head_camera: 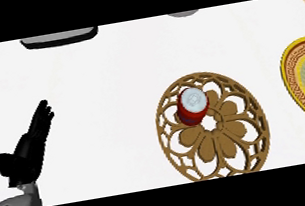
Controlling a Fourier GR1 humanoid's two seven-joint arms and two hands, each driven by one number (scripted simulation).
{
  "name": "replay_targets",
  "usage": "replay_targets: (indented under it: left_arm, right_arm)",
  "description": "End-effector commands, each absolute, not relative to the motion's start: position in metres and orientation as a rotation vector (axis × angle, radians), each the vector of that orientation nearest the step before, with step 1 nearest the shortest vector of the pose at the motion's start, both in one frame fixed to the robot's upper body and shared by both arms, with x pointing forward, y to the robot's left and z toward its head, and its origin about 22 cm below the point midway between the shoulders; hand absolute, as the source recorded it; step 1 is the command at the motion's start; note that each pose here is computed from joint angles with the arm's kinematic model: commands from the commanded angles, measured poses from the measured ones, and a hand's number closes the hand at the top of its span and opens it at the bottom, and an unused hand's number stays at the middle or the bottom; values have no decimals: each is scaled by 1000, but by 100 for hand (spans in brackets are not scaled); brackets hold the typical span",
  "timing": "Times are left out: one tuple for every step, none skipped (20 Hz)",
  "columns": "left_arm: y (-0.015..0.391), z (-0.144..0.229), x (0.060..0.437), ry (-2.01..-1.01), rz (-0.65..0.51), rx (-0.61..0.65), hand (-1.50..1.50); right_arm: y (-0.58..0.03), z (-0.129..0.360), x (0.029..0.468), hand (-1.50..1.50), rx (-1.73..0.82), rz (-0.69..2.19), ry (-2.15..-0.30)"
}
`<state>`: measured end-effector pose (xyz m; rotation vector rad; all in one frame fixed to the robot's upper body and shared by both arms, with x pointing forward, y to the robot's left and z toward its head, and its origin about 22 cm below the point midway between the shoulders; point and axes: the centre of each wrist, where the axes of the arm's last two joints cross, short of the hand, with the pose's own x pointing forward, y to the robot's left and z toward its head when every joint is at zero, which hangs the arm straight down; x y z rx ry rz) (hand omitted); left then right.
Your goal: Pick the squash from the placemat and place it in the plate
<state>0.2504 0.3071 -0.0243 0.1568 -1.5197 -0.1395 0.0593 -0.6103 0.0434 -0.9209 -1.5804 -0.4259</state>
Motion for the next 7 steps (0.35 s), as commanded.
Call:
replay_targets:
  left_arm:
    - [294, -26, 238, -1527, -134, 157, 0]
    - [297, -17, 245, -1527, -152, 159, 0]
    - [314, -29, 245, -1521, -141, 148, 0]
    - [293, -27, 248, -1514, -139, 169, 0]
    - [294, -20, 249, -1512, -140, 147, 0]
    - [295, -32, 232, -1513, -144, 155, 0]
    - [310, -17, 258, -1523, -126, 141, 0]
  right_arm:
    - [-619, 36, 48, -150, -922, -378, -1567]
    - [-612, 18, 14, -150, -925, -364, -1564]
    - [-621, 31, 24, -150, -919, -372, -1554]
    - [-621, 25, 27, -150, -927, -373, -1580]
    - [-626, 32, 23, -150, -936, -368, -1571]
    - [-626, 31, 13, -150, -933, -371, -1575]
    - [-614, 10, 33, -150, -974, -378, -1578]
